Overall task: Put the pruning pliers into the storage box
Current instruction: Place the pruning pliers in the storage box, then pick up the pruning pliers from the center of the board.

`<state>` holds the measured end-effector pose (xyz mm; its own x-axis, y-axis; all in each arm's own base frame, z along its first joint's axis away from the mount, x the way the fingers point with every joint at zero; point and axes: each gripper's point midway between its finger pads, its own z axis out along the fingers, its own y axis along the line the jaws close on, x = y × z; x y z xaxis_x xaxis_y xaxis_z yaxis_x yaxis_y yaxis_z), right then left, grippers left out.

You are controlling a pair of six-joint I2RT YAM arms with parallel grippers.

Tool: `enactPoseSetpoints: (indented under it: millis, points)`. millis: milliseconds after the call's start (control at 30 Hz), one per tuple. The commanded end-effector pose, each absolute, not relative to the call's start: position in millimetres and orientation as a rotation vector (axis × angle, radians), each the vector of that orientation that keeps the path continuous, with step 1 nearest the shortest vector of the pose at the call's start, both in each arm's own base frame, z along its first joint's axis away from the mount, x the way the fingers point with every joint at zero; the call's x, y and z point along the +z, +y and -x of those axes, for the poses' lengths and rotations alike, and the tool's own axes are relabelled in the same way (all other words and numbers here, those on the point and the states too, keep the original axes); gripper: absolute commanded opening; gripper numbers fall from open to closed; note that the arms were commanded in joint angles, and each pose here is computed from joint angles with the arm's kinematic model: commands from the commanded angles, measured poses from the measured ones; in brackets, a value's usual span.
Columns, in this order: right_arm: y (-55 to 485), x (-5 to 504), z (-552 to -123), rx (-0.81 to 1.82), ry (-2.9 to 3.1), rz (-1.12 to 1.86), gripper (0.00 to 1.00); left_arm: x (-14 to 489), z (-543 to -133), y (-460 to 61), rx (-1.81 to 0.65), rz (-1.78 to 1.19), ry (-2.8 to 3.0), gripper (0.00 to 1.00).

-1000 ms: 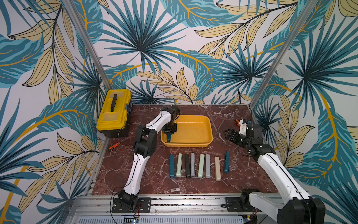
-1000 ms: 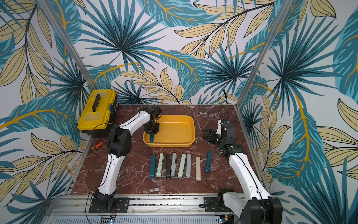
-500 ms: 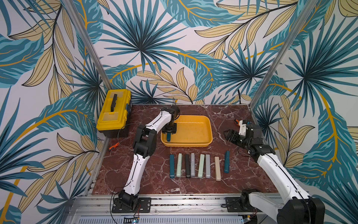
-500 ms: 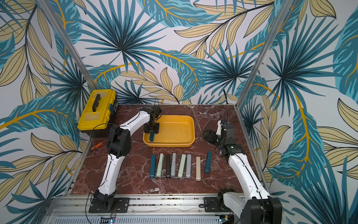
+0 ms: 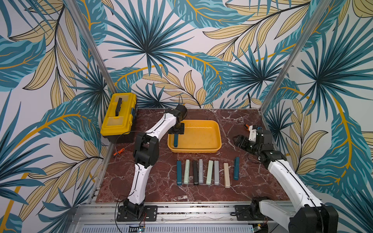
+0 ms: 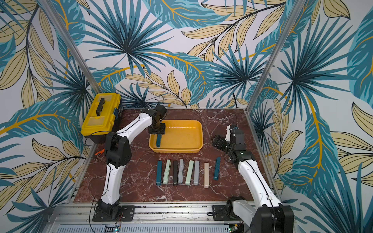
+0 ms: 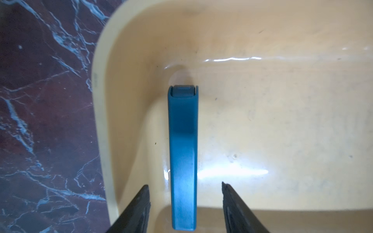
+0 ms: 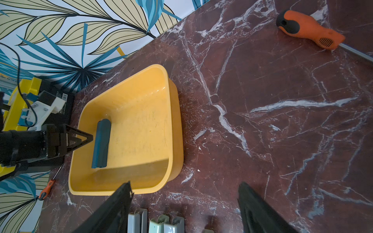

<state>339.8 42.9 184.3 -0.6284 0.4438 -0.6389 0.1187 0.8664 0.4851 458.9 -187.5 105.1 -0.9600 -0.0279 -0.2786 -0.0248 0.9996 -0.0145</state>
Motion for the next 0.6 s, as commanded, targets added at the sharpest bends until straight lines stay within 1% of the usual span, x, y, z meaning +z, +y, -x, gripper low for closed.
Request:
enactPoseSetpoints:
  millis: [0, 133, 333, 567]
  points:
    - [44.3, 182.7, -337.0, 0.51, 2.226, -0.39, 0.84, 148.1, -451.3, -191.0, -0.037, 0.021, 2.793, 0.59]
    - [47.1, 186.8, -338.0, 0.533, 2.214, -0.385, 0.84, 176.5, -433.6, -185.7, 0.009, 0.012, 2.773, 0.59]
    - [49.3, 195.6, -339.7, 0.544, 2.208, -0.366, 0.84, 203.3, -393.1, -177.1, 0.036, 0.041, 2.764, 0.59]
    - [54.1, 199.5, -344.7, 0.582, 2.202, -0.363, 0.84, 188.3, -327.0, -169.5, 0.051, 0.084, 2.821, 0.59]
